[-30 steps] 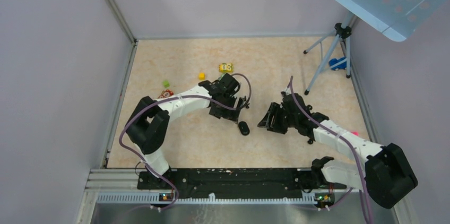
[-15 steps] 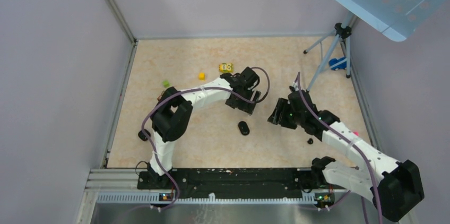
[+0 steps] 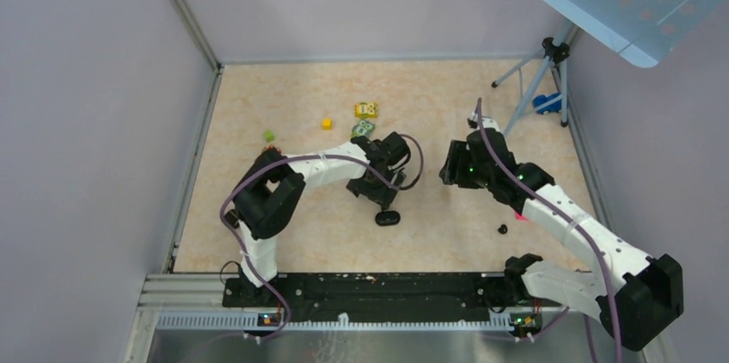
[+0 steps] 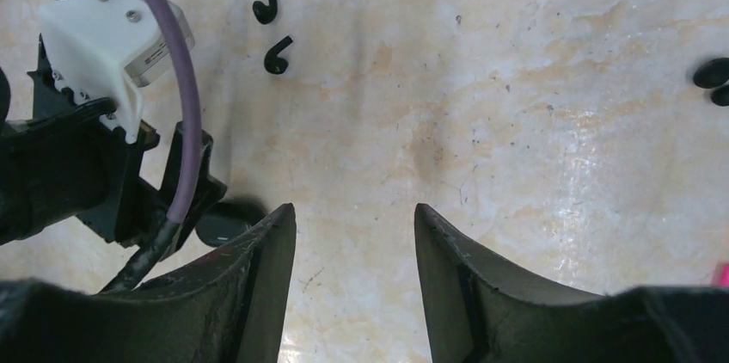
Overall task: Insert the wireless bluetooth earbuds into the charging case
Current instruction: Move the charging case to the center of the board, then pick up the charging case from the center of the board.
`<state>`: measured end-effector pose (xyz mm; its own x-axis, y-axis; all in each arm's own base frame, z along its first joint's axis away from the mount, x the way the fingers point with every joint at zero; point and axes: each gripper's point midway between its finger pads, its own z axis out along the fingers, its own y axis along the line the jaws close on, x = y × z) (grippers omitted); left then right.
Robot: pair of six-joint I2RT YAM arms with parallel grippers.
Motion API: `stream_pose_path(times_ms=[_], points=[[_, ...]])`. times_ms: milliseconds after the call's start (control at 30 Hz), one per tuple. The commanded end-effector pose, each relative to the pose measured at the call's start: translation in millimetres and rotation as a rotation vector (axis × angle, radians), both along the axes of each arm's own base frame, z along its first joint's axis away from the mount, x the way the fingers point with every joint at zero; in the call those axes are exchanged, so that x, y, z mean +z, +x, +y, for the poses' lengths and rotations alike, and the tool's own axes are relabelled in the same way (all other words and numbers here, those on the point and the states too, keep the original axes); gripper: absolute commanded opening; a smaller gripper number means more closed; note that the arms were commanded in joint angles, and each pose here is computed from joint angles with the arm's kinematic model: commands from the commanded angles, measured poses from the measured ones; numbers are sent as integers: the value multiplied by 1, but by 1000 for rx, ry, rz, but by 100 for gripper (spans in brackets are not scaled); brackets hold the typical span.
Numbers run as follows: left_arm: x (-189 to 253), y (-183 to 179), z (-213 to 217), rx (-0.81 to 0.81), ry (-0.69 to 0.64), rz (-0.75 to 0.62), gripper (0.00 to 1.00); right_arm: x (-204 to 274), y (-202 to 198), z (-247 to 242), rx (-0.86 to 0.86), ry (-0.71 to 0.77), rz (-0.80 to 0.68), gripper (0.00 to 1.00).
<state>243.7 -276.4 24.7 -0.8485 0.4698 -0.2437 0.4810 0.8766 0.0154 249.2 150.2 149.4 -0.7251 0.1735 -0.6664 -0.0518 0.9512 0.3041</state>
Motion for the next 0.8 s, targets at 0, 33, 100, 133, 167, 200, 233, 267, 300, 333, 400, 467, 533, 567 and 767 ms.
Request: stream_pose_path(times_ms=[0,33,100,133,167,200,233,267,300,333,400,467,533,567,767], points=[[14,-20,20,42,-2,13,83,5,5,13,38,52,-5,52],[14,-24,24,56,-1,18,83,0,2,16,37,67,17,52],[18,-29,28,75,-17,20,83,-9,-5,22,36,112,63,52],[21,-31,29,83,-26,19,83,-14,-10,28,39,150,94,52],[24,-33,29,91,-36,16,83,-18,-15,35,62,182,117,52],[28,-34,29,98,-47,10,84,-21,-19,42,85,220,136,52],[31,-34,30,107,-56,6,84,-23,-23,49,107,255,155,52],[37,-35,30,117,-72,-4,84,-24,-25,57,121,284,166,52],[41,-35,30,123,-88,-11,84,-27,-29,62,125,302,188,52],[46,-35,30,128,-106,-20,85,-28,-33,67,125,318,206,52],[56,-38,31,137,-154,-27,86,-34,-42,79,123,353,247,52],[67,-40,34,150,-205,-41,86,-40,-49,92,105,388,290,51],[76,-39,43,175,-249,-65,87,-50,-56,101,56,389,329,50],[80,-39,47,190,-278,-71,87,-57,-60,106,30,386,353,48],[85,-49,56,277,-532,-69,88,-79,-66,132,-134,378,485,45]])
